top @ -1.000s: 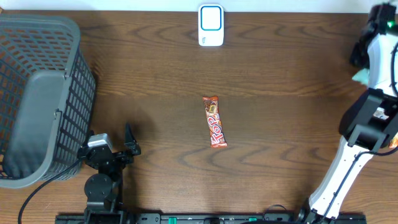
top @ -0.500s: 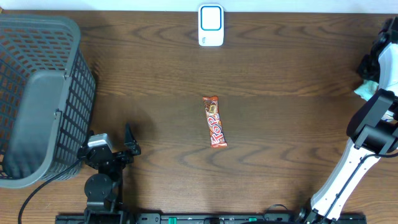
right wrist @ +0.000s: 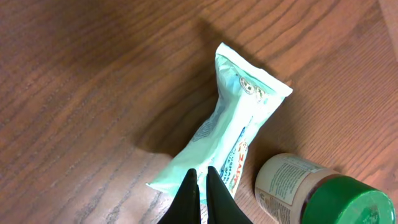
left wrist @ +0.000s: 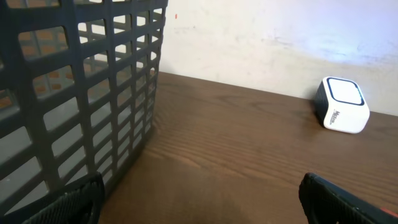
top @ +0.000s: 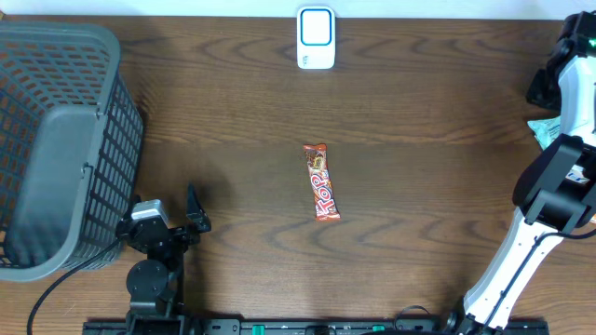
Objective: Scan the item barcode
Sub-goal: 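Carry the wipes pack to the right table edge and release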
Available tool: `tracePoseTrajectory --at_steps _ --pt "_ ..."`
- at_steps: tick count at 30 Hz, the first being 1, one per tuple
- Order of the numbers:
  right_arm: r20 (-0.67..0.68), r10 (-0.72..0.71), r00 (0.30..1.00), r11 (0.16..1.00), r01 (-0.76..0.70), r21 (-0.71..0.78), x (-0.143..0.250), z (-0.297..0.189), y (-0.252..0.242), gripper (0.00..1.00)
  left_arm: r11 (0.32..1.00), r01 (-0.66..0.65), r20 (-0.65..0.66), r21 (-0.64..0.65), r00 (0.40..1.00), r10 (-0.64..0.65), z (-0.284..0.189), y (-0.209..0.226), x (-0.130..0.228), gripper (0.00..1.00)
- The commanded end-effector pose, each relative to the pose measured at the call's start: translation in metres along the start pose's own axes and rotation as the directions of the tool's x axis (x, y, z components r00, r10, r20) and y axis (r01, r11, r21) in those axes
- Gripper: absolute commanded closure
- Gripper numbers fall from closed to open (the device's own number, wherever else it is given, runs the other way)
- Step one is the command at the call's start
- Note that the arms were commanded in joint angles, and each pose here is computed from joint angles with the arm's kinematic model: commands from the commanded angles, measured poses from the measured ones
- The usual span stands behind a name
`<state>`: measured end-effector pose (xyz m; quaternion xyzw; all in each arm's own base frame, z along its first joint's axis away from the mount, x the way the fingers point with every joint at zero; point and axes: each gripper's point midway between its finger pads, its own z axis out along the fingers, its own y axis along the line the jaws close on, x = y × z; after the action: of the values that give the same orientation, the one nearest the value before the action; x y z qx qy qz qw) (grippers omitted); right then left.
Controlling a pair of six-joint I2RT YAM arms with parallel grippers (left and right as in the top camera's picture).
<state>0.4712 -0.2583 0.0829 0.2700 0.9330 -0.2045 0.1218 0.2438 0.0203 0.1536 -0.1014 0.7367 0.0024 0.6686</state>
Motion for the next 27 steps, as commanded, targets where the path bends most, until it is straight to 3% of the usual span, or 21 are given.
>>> tracePoseTrajectory --at_steps 1,9,19,23,27 --pt "0.045 0.045 0.998 0.999 -0.045 0.014 -0.012 -0.019 -0.022 0.99 1.000 0.003 -0.051 -0.017 0.999 -0.004 0.001 0.004 0.017 0.00" --pt "0.011 0.110 0.994 0.994 -0.110 0.022 -0.005 -0.006 -0.042 0.99 1.000 0.003 -0.050 -0.017 0.999 -0.004 0.001 0.004 0.017 0.00" --pt "-0.052 0.105 0.993 0.994 -0.104 0.038 0.035 0.055 -0.032 0.99 1.000 0.003 -0.051 -0.017 0.999 -0.004 0.001 0.004 0.017 0.00" --pt "-0.033 0.074 0.997 0.997 -0.073 0.031 0.029 0.044 -0.029 0.99 1.000 0.003 -0.050 -0.017 0.999 -0.004 0.001 0.004 0.017 0.00" --pt "0.064 0.093 0.994 0.996 -0.094 0.009 0.000 -0.002 -0.033 0.97 1.000 0.003 -0.050 -0.017 0.999 -0.004 0.001 0.004 0.017 0.00"
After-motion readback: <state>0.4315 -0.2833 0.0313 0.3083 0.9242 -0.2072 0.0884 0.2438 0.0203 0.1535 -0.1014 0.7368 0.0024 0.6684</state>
